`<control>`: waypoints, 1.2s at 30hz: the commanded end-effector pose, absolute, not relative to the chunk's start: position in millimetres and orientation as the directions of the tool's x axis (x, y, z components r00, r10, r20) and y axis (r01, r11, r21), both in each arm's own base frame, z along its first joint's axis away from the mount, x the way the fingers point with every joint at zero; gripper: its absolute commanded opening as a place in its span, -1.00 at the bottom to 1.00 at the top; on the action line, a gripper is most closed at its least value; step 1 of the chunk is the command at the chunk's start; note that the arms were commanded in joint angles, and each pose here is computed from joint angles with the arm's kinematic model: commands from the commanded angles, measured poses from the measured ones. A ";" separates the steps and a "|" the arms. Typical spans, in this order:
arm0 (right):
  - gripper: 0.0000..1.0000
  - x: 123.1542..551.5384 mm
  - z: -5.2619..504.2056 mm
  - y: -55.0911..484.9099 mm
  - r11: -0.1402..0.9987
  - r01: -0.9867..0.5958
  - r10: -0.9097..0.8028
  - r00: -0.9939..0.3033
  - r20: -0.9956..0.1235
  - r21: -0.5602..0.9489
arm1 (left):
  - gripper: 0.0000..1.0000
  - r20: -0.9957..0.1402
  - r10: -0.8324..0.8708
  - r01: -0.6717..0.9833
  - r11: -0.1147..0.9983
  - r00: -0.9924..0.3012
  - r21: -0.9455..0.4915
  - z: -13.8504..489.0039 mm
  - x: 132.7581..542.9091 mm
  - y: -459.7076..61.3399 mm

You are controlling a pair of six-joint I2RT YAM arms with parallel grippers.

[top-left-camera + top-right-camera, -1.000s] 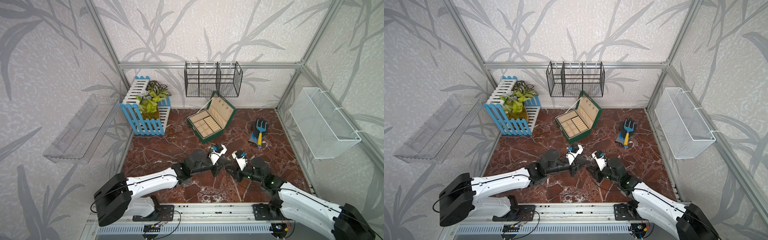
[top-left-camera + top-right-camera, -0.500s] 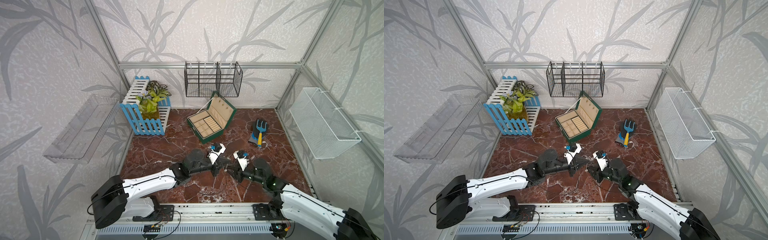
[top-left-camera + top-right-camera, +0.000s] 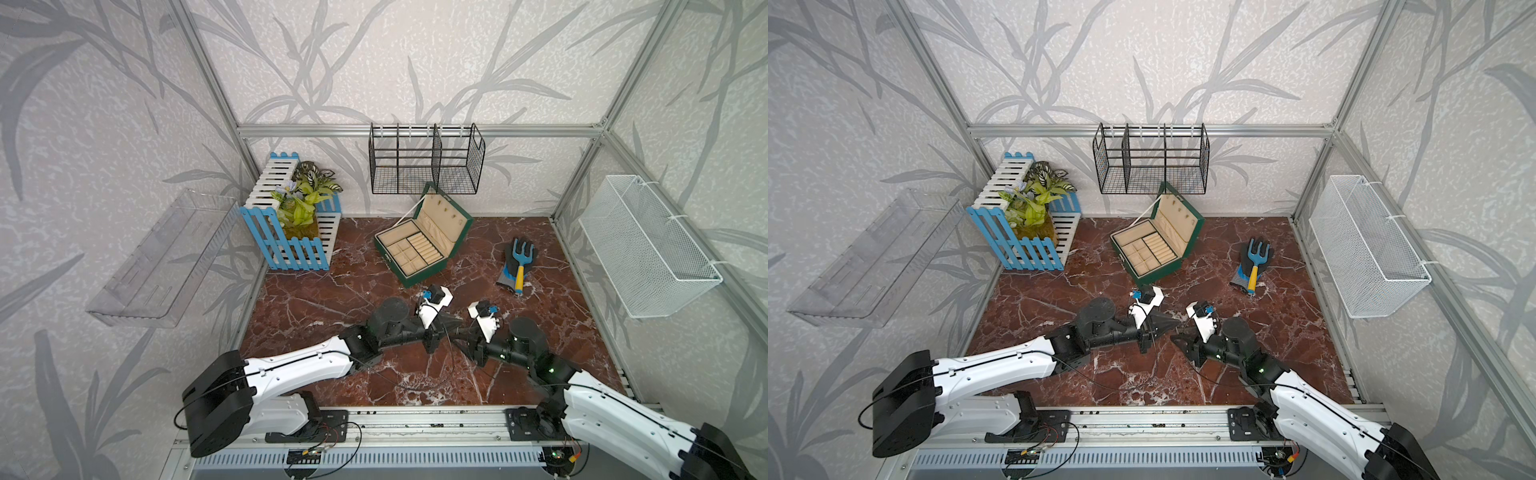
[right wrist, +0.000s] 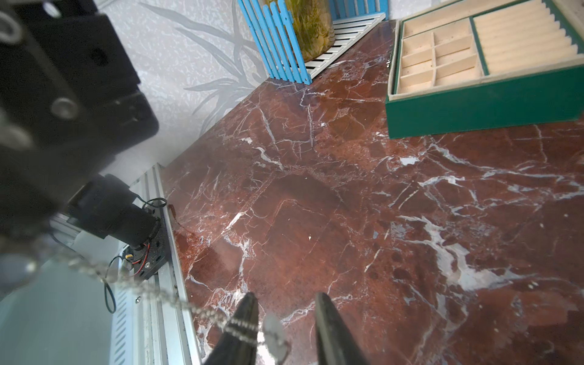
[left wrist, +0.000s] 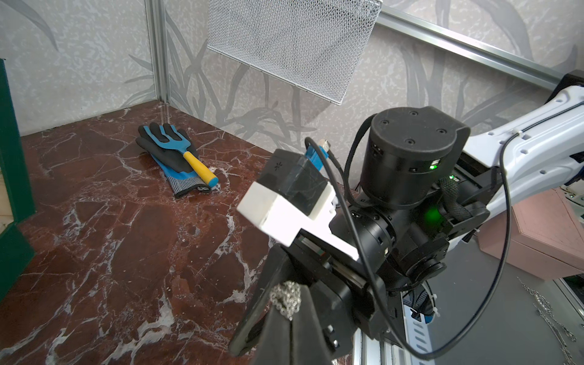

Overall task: Put jewelry chain into jewelry box
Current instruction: Pick up the necklace from the center of the board.

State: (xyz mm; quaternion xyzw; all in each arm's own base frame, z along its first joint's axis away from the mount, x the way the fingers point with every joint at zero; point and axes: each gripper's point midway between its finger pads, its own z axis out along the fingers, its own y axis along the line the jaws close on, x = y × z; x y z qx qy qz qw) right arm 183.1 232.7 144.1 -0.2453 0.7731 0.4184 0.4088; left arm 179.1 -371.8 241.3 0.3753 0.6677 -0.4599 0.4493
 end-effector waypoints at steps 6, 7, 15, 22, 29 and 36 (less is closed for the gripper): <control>-0.73 180.7 156.7 237.9 0.496 -0.742 -0.032 -0.536 -0.844 0.452 | -0.95 -0.958 0.037 0.940 0.210 -0.283 -0.269 274.1 164.6 -378.4; -0.76 180.8 157.4 238.0 0.495 -0.743 -0.029 -0.533 -0.845 0.451 | -0.95 -0.958 0.038 0.940 0.210 -0.283 -0.269 274.2 164.3 -378.3; -1.00 185.0 162.4 231.0 0.531 -0.729 -0.004 -0.513 -0.859 0.433 | -0.96 -0.952 0.009 0.899 0.333 -0.305 -0.285 267.8 180.1 -362.9; -1.00 197.2 148.4 219.6 0.638 -0.665 -0.064 -0.548 -0.834 0.388 | -0.87 -0.900 -0.003 0.748 0.554 -0.436 -0.365 211.2 212.0 -322.2; -1.00 202.9 120.2 232.9 0.674 -0.674 -0.250 -0.593 -0.765 0.302 | -0.72 -0.815 -0.016 0.615 0.647 -0.579 -0.450 128.8 218.0 -294.8; -1.00 207.3 100.7 253.3 0.663 -0.723 -0.420 -0.575 -0.703 0.195 | -0.02 -0.803 0.006 0.549 0.732 -0.596 -0.402 82.6 219.7 -265.4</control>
